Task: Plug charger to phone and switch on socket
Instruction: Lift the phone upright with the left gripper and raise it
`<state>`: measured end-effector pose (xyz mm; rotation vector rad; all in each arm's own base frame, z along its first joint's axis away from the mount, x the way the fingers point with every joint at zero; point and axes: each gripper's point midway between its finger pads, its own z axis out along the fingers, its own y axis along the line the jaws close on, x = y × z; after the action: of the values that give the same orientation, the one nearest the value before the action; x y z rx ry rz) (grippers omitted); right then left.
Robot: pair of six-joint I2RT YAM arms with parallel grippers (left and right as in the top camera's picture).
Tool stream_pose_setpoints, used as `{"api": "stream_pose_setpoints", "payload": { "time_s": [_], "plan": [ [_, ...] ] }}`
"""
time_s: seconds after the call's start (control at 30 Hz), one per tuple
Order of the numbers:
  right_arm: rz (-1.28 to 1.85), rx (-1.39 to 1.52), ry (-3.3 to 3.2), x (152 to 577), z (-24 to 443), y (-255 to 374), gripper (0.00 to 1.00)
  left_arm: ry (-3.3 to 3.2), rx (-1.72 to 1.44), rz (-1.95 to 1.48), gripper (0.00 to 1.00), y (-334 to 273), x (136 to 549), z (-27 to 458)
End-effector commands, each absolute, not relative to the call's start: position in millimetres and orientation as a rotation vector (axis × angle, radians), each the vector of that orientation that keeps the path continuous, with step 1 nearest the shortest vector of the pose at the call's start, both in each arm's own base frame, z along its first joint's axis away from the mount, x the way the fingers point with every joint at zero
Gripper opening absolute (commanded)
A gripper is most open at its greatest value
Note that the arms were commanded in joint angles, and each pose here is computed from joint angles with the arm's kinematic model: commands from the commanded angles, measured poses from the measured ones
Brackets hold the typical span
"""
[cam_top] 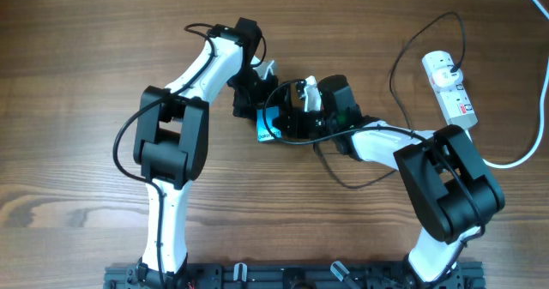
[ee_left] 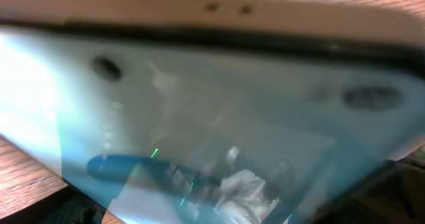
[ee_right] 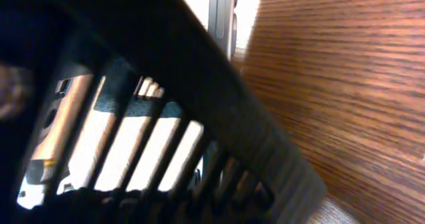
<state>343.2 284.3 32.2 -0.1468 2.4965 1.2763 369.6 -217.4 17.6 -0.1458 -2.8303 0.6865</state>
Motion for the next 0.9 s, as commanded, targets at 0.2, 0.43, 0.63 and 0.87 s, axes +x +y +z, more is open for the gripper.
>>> {"api": "stream_pose_setpoints", "payload": {
  "time_s": [0.2, 0.43, 0.63, 0.87],
  "plan": [
    [1.836, -0.196, 2.241, 345, 114, 294, 0.04, -2.531, -0.38, 1.78, 0.92, -224, 394, 133],
    [1.833, 0.032, 2.235, 366, 121, 292, 0.04, -2.425, -0.456, 2.094, 0.76, -218, 397, 197],
    [1.83, 0.062, 2.163, 376, 133, 291, 0.04, -2.383, -0.46, 2.151, 0.62, -220, 395, 209],
    [1.827, 0.118, 2.166, 381, 133, 290, 0.04, -2.379, -0.446, 2.147, 0.29, -219, 395, 209]
  ]
}}
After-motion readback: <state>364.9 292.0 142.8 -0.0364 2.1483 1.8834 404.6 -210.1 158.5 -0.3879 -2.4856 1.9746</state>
